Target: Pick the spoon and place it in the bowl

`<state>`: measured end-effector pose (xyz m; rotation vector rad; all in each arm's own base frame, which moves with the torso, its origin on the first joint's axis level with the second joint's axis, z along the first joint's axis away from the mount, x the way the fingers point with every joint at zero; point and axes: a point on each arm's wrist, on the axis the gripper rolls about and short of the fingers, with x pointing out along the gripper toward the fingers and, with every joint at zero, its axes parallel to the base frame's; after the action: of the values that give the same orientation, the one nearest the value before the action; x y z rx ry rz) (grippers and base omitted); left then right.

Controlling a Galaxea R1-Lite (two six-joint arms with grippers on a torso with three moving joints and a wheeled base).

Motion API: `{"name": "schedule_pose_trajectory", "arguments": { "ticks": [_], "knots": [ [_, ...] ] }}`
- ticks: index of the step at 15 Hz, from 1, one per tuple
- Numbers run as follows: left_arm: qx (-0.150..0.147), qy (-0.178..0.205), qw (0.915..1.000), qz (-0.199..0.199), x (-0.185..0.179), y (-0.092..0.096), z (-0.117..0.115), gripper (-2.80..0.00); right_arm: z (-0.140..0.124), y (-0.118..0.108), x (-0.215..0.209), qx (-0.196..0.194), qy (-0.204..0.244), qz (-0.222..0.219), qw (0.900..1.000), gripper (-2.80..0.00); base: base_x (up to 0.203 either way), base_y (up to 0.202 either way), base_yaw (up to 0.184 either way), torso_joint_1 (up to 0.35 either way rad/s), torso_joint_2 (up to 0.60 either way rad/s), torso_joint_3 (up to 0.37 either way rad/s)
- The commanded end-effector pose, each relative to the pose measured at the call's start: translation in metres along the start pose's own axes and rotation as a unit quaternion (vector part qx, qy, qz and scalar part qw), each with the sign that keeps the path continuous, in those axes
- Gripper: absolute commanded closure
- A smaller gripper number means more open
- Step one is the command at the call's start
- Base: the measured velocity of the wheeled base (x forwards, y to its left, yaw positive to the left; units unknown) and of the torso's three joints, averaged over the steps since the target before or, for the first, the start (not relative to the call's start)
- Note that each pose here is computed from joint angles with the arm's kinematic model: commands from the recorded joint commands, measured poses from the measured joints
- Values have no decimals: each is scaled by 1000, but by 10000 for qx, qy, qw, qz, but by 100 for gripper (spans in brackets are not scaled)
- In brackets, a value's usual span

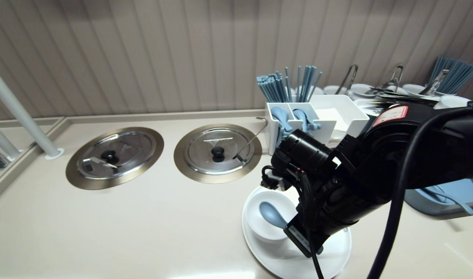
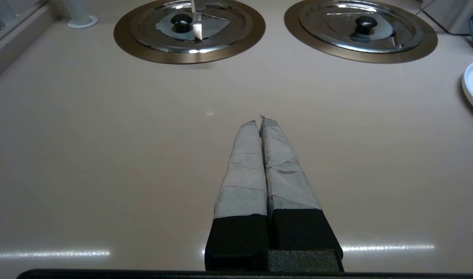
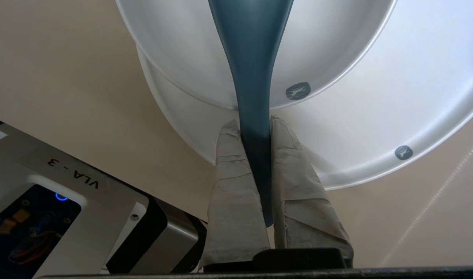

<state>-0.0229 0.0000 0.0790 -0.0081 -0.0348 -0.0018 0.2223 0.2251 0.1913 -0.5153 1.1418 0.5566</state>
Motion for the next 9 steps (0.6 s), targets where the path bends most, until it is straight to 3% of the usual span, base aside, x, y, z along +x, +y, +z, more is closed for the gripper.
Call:
{"name": "schedule_pose_trajectory", "arguments": {
  "ticks": [1,2,3,9],
  "knots": [
    [1,36,10000,1,1,0,-2,0,0,0,1,-4,37,-6,10000,0,0,0,0,0,0,0],
    [-6,36,10000,1,1,0,-2,0,0,0,1,-3,31,-12,10000,0,0,0,0,0,0,0],
    [-6,36,10000,1,1,0,-2,0,-1,0,0,-1,19,-13,10000,-280,0,0,0,0,0,0],
    [-6,36,10000,1,1,0,-2,0,1,1,-4,19,-77,-8,10000,-280,0,0,0,0,0,0]
  ]
}}
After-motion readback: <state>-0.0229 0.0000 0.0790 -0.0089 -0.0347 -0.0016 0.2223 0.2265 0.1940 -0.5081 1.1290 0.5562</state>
